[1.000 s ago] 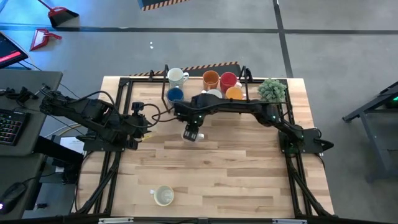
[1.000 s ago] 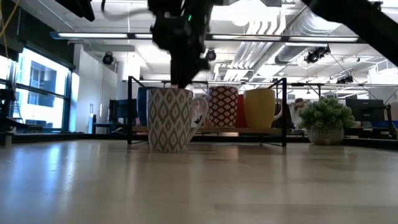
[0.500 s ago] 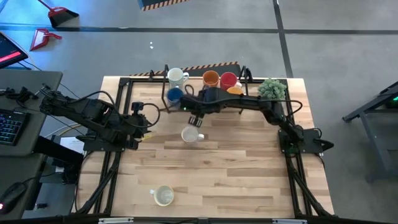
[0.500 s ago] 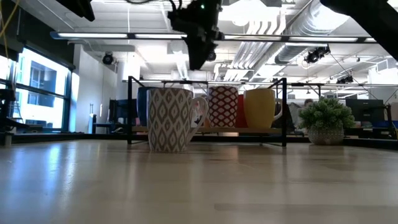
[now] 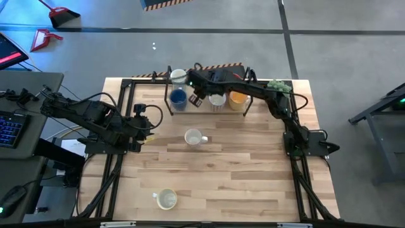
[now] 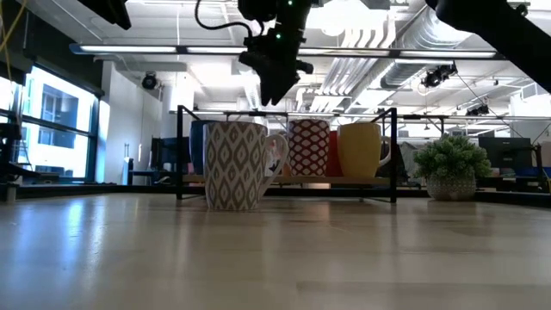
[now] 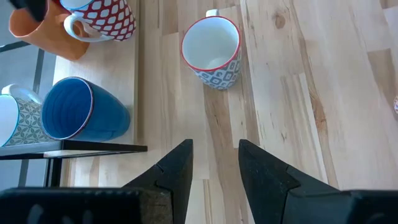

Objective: Place coffee mugs
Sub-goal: Adjust the white blue mug on the shelf

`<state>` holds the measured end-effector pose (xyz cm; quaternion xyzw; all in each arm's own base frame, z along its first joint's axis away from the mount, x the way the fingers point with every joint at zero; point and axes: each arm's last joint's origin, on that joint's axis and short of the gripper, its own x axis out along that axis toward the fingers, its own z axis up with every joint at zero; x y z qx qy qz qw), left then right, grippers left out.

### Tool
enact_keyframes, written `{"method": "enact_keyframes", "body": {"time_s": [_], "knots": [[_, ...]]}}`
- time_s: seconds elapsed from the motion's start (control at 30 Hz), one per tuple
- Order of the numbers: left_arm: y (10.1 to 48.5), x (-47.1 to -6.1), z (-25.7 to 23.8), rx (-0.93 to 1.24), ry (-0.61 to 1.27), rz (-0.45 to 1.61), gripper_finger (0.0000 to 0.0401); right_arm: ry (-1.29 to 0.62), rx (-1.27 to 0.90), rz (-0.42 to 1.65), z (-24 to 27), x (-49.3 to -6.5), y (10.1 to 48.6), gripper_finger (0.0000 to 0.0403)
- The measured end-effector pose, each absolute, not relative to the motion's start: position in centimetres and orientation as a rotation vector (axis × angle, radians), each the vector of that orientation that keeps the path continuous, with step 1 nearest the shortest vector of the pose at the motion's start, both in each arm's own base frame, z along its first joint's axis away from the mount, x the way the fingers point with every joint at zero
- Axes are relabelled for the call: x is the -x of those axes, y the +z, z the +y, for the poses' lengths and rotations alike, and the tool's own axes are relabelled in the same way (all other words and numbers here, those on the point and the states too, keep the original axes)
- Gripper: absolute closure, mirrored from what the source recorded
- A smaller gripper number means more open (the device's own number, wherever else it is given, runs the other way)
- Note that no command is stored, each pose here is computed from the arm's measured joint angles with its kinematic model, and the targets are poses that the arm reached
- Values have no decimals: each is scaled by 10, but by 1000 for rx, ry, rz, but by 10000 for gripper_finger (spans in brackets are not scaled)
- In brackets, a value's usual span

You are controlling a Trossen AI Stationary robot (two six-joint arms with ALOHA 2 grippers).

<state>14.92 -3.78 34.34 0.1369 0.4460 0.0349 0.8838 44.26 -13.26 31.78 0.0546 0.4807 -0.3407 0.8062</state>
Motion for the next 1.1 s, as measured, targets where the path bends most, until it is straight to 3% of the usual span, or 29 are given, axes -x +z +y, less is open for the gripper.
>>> {"method": "enact_keyframes", "body": {"time_s": [0.3,0.67,1.1], "knots": [[343,-149,-38,-266,82,927,281,-805,-301,874,-186,-435,323,279],[343,-149,-38,-235,97,924,281,-797,-493,841,-236,-412,321,282],[344,-150,-38,-217,105,917,281,-704,-536,812,-241,-414,318,378]]}}
